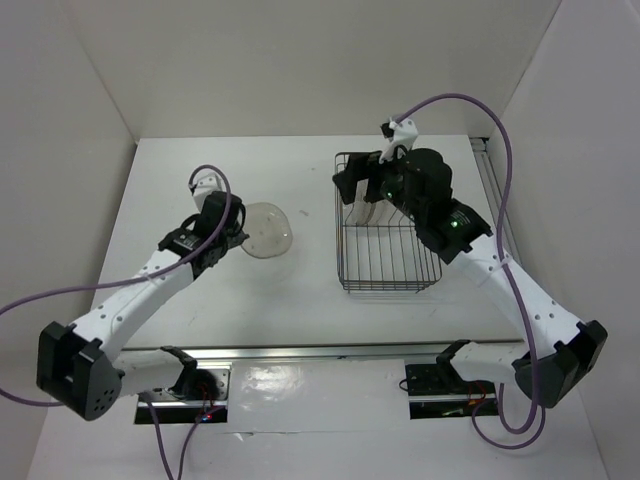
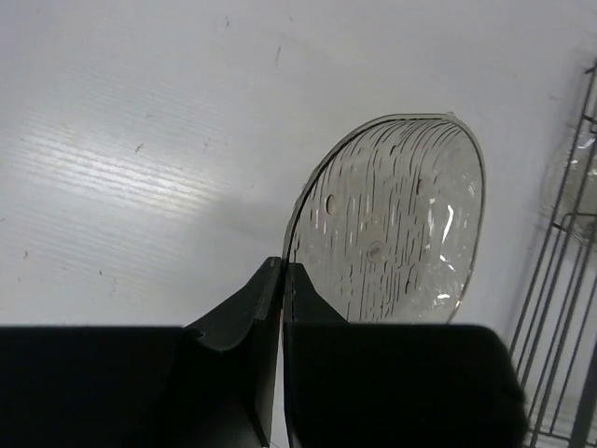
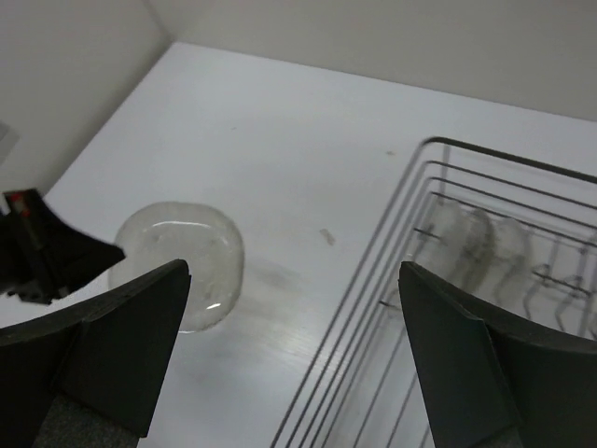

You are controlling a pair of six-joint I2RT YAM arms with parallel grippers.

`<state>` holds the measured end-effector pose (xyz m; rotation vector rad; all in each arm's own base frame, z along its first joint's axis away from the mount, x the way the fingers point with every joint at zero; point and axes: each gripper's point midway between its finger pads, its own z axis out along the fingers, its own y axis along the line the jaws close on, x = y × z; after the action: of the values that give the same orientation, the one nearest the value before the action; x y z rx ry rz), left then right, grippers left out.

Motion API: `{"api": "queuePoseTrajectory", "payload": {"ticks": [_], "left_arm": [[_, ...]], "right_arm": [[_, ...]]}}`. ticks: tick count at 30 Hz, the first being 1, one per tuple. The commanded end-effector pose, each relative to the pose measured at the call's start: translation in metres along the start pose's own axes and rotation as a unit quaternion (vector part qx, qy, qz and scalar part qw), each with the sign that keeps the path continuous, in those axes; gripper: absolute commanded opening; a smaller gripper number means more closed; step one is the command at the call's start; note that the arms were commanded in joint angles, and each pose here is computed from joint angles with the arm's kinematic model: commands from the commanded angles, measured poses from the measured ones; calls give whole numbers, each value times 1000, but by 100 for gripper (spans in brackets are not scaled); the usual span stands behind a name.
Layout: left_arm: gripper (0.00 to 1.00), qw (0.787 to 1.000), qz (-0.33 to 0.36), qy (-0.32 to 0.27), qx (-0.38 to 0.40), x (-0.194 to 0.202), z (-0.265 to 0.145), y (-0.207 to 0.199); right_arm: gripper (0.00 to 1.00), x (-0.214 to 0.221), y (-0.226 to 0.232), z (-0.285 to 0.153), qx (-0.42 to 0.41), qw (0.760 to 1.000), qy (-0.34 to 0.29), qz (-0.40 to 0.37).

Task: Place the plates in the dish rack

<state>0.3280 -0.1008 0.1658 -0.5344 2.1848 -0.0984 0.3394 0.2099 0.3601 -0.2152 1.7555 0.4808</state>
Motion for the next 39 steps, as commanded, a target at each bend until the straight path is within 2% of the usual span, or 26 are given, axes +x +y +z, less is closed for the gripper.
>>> {"api": "queuePoseTrajectory", "payload": {"ticks": [1, 5, 12, 15, 20, 24, 28, 29, 31, 32, 36, 37, 39], "left_arm": [[0, 996, -3, -52, 66, -31, -31, -16], [0, 983, -5, -95, 158, -54, -72, -34], [0, 964, 5, -101, 248, -61, -105, -56], [0, 960, 5, -101, 262, -60, -108, -59], [0, 954, -1, -102, 281, -61, -111, -66], [0, 951, -5, -101, 293, -62, -112, -72], [0, 948, -13, -109, 299, -67, -114, -75], [0, 948, -13, -109, 299, -67, -114, -75], [0, 950, -11, -104, 296, -66, -112, -76], [0, 953, -9, -99, 287, -63, -108, -74], [0, 956, -11, -92, 278, -60, -103, -72], [26, 958, -13, -83, 273, -56, -98, -72], [54, 960, -14, -86, 267, -58, -99, -71]], "right_arm": [[100, -9, 54, 1, -164, 986, -23, -28], [100, 19, 63, 24, -207, 978, 16, -15], [97, 48, 78, 46, -236, 971, 48, -5], [93, 57, 83, 51, -245, 968, 58, 0], [92, 75, 97, 55, -260, 962, 82, 4], [84, 79, 99, 58, -260, 962, 82, 8], [62, 85, 99, 63, -258, 962, 87, 13], [37, 84, 98, 64, -251, 964, 87, 18], [16, 83, 95, 66, -240, 967, 85, 22], [0, 76, 94, 65, -232, 969, 79, 27], [0, 67, 87, 67, -204, 976, 70, 39], [0, 64, 84, 64, -195, 978, 67, 39], [0, 53, 72, 64, -155, 985, 52, 45]]}}
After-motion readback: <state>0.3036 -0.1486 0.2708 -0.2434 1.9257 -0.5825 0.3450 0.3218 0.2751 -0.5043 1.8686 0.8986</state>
